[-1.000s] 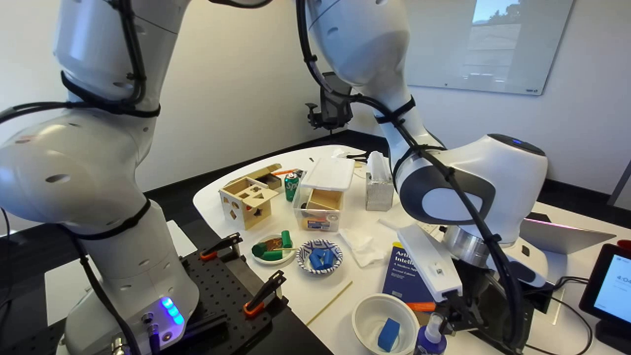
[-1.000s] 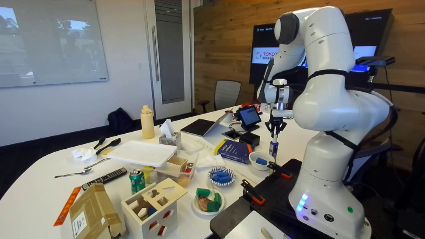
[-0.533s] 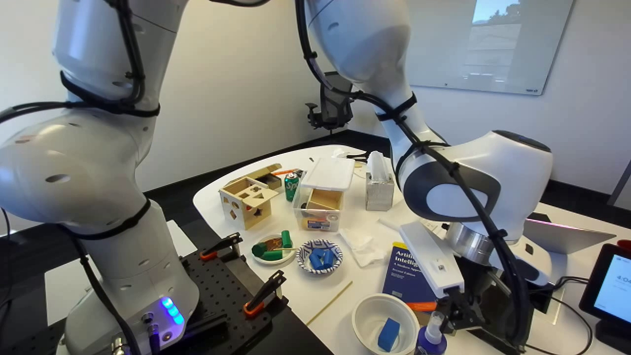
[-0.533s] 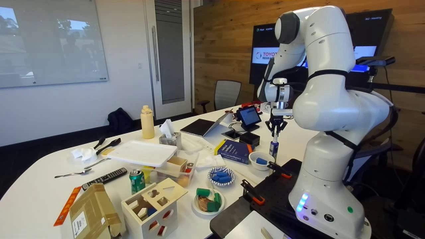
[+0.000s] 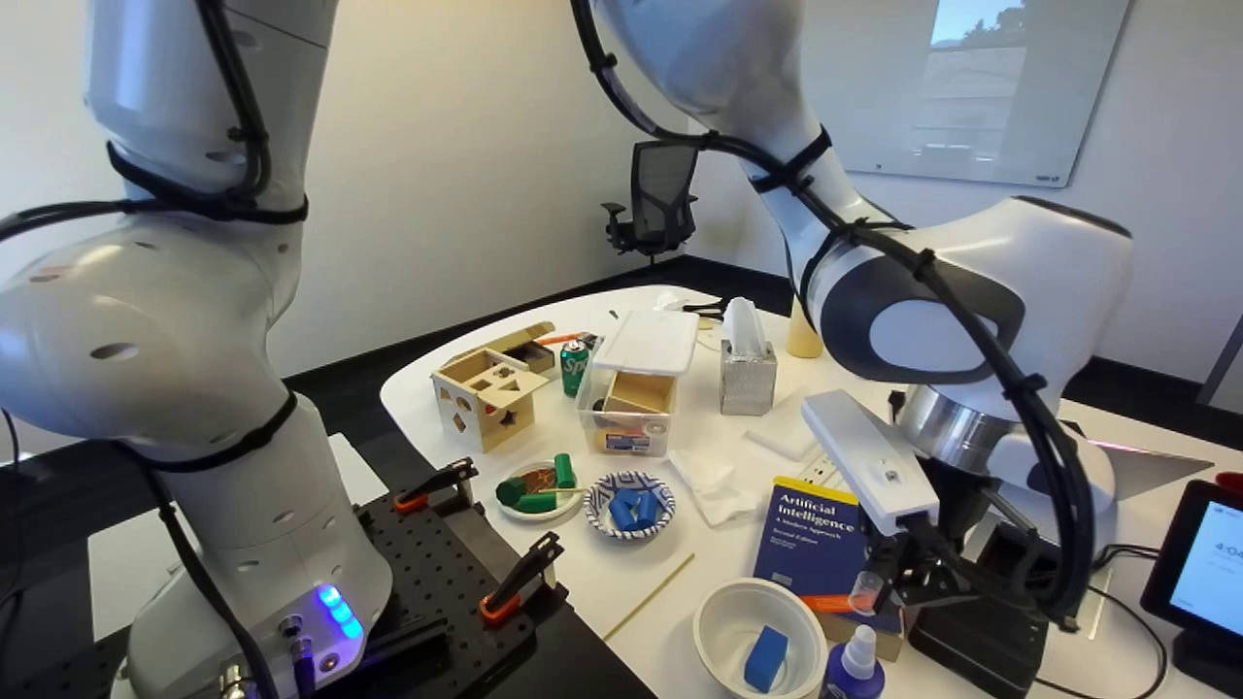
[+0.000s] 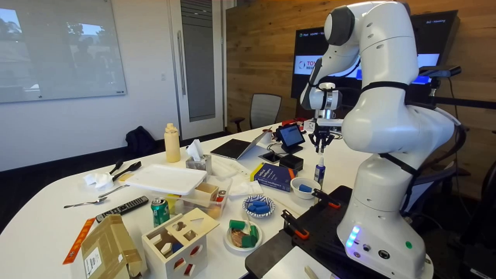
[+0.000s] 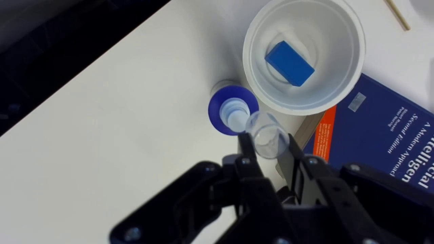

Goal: Remove the lid from the blue bottle.

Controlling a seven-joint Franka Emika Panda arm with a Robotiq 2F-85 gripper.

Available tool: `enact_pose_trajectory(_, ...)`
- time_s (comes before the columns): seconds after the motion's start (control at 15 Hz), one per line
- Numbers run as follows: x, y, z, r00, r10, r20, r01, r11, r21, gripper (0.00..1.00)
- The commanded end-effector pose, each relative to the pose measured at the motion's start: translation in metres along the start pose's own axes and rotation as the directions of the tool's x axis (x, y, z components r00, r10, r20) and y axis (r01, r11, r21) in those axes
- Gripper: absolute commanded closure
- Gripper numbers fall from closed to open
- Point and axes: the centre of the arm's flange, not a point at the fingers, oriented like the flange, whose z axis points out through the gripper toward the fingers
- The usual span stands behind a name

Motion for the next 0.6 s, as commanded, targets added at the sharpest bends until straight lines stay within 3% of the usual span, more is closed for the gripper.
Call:
enact_pose_trajectory(0.0, -0.001, 0.004, -0.034, 0.998, 0.035, -0.048, -0.035, 0.999, 0.007, 0.94)
enact_pose_trajectory(0.27, 0.042, 0.036, -0.018, 0.979, 0.145, -0.145, -0.14, 0.989, 0.049, 0.94)
enact_pose_trajectory(0.53, 0.085, 0.061, 0.041, 0.964, 0.241, -0.111, -0.231, 0.968, 0.099, 0.94)
